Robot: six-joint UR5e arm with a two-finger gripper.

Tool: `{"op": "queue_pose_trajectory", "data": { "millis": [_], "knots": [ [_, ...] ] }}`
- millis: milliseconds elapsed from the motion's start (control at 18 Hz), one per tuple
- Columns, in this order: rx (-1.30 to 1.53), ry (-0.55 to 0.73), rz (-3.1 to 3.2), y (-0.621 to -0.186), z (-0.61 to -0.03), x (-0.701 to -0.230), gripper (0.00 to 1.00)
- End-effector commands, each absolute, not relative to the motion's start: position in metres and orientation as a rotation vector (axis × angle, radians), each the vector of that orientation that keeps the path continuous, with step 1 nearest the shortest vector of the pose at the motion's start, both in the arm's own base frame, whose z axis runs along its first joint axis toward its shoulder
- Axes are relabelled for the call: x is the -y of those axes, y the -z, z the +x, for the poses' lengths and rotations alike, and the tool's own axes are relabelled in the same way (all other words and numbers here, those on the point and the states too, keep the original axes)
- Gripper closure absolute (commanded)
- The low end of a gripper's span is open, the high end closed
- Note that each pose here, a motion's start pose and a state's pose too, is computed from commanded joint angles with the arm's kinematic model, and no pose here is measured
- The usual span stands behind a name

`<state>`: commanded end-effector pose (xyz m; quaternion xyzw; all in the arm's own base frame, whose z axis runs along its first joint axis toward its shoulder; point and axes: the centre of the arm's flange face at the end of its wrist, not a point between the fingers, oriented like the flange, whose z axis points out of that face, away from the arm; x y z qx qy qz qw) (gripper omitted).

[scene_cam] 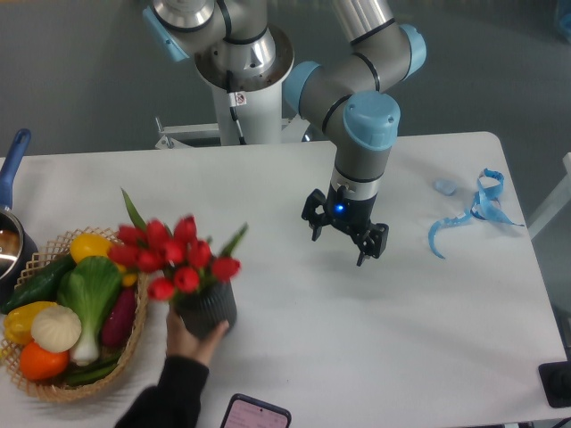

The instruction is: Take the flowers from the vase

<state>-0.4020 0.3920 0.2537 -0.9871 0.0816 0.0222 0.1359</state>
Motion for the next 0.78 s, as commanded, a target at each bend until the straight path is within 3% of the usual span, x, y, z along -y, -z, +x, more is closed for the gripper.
{"op": "queue_pose_trajectory", "data": {
  "millis": [389,778],
  "knots": [
    [-0.203,-0.058,-2.669,-0.299,-0.384,-0.373,0.00],
    [-0.198,0.131,-2.235,-0.339,-0.355,-0.381,0.00]
  ]
}}
